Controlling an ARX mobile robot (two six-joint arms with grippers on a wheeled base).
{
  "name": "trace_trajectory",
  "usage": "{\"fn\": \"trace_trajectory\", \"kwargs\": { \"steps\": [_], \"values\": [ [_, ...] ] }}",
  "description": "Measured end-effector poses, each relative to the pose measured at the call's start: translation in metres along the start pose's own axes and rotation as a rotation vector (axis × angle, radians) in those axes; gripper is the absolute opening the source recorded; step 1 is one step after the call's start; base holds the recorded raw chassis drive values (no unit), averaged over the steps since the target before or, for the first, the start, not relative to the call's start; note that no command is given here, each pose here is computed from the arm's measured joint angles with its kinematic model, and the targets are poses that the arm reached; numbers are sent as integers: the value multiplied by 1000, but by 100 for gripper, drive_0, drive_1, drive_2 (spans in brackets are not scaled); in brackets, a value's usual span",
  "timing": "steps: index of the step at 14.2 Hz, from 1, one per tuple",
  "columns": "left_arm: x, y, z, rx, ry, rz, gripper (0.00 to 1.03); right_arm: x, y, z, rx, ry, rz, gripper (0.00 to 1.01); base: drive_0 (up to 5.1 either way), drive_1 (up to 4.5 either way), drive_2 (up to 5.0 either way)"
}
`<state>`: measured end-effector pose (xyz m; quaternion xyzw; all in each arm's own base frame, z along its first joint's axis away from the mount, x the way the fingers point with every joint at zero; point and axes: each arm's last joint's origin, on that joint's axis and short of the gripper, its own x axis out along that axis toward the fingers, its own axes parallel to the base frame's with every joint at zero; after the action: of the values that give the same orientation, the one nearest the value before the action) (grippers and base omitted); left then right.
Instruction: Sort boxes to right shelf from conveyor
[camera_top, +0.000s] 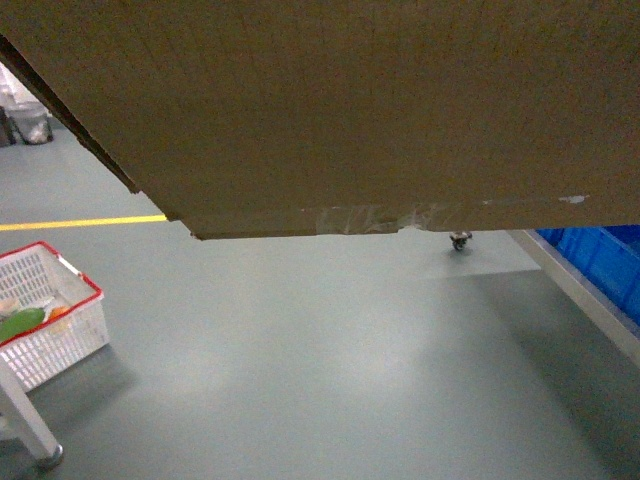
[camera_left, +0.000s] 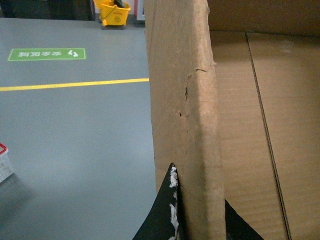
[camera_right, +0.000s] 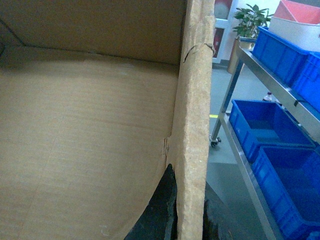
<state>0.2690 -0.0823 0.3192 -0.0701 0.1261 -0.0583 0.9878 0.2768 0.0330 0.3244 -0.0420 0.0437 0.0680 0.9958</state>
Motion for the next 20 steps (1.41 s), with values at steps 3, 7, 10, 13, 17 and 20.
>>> {"fn": "trace_trajectory", "kwargs": {
  "steps": [3,7,10,13,17,20],
  "values": [
    [0,0,0,0,0,0,3,0,0,0,0,0,0,5,-160,-160,-160],
    [0,0,0,0,0,0,3,0,0,0,0,0,0,5,-165,-165,-165],
    [0,0,0,0,0,0,3,0,0,0,0,0,0,5,-156,-156,-156],
    [0,0,0,0,0,0,3,0,0,0,0,0,0,5,-165,-165,-165],
    [0,0,0,0,0,0,3,0,0,0,0,-1,0,5,-166,-166,-166],
    [0,0,0,0,0,0,3,0,0,0,0,0,0,5,-155,-155,-155]
  ]
}}
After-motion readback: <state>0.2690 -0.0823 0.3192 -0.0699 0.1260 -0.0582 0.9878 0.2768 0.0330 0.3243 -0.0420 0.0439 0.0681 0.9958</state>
